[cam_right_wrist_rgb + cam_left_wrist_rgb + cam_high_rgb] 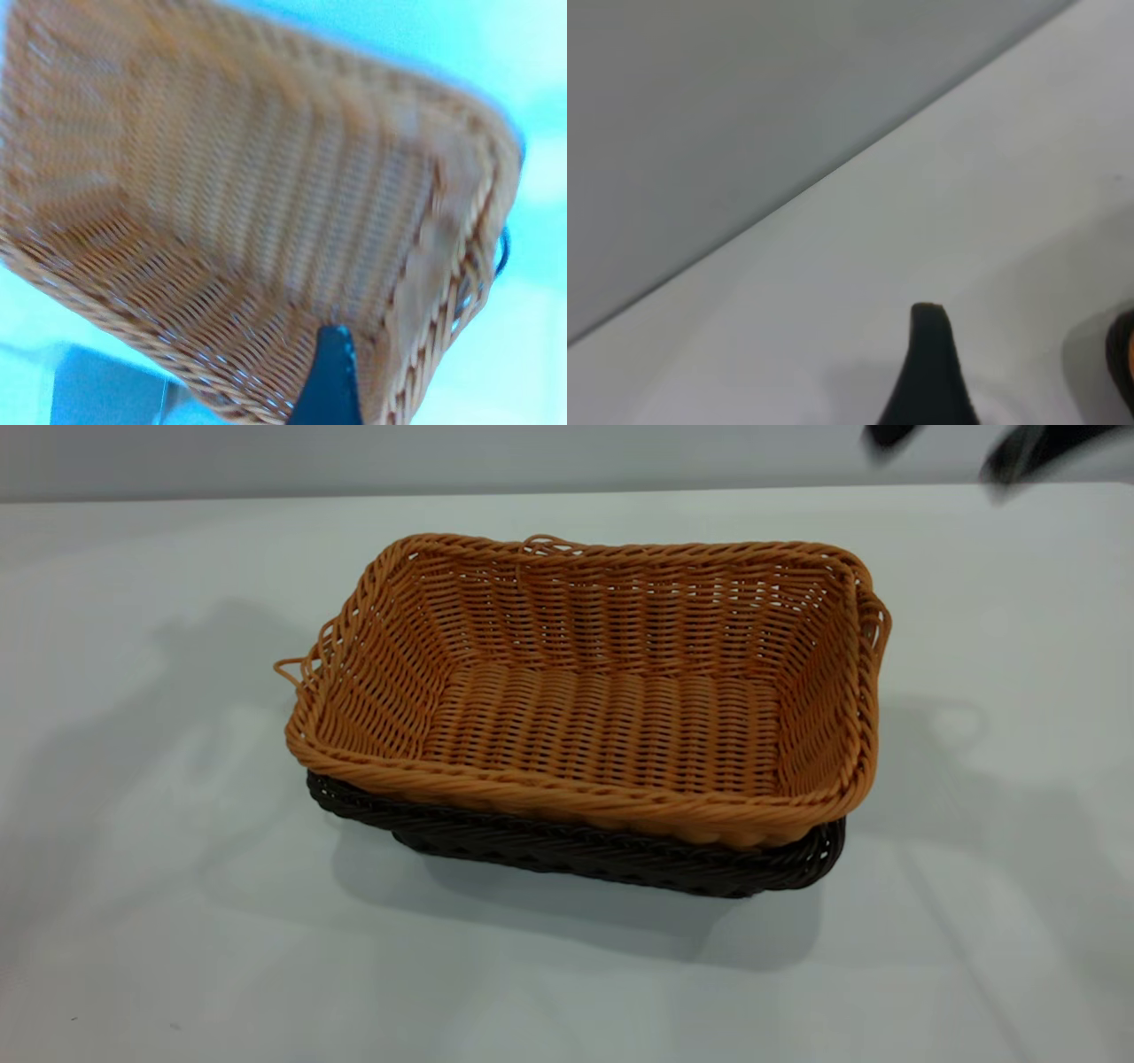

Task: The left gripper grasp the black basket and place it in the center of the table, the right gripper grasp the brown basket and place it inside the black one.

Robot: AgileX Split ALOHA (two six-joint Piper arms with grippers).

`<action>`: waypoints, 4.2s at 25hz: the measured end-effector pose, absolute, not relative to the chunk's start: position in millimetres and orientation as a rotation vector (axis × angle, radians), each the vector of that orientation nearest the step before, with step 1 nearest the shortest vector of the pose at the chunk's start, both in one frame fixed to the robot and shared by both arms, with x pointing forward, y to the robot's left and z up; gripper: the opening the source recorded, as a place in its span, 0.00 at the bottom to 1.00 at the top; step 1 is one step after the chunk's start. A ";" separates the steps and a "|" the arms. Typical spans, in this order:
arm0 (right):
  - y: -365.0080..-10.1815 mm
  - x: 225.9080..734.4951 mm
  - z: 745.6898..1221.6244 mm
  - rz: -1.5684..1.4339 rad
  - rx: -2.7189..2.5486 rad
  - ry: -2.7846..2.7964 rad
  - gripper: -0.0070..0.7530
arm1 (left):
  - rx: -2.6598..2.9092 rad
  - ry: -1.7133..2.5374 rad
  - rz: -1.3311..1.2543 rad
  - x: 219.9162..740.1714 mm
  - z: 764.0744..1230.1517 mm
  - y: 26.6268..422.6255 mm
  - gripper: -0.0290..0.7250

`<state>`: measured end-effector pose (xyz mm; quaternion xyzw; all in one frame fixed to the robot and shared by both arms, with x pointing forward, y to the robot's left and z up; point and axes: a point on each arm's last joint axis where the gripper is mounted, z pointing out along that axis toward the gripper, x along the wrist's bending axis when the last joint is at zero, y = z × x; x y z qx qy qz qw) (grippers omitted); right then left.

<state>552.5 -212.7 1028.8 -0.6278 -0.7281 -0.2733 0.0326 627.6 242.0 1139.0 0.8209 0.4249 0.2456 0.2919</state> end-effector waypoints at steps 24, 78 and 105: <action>-246.5 282.8 1177.8 -1.554 -1.582 -2.508 0.78 | 2.050 1.644 0.564 415.9 1196.8 280.0 0.72; -279.9 225.2 1039.7 -1.560 -1.827 -2.759 0.78 | 1.796 1.568 0.772 225.0 1034.1 295.3 0.72; -280.0 226.4 1039.8 -1.550 -1.925 -2.735 0.78 | 1.590 1.790 0.871 222.2 1034.1 306.4 0.72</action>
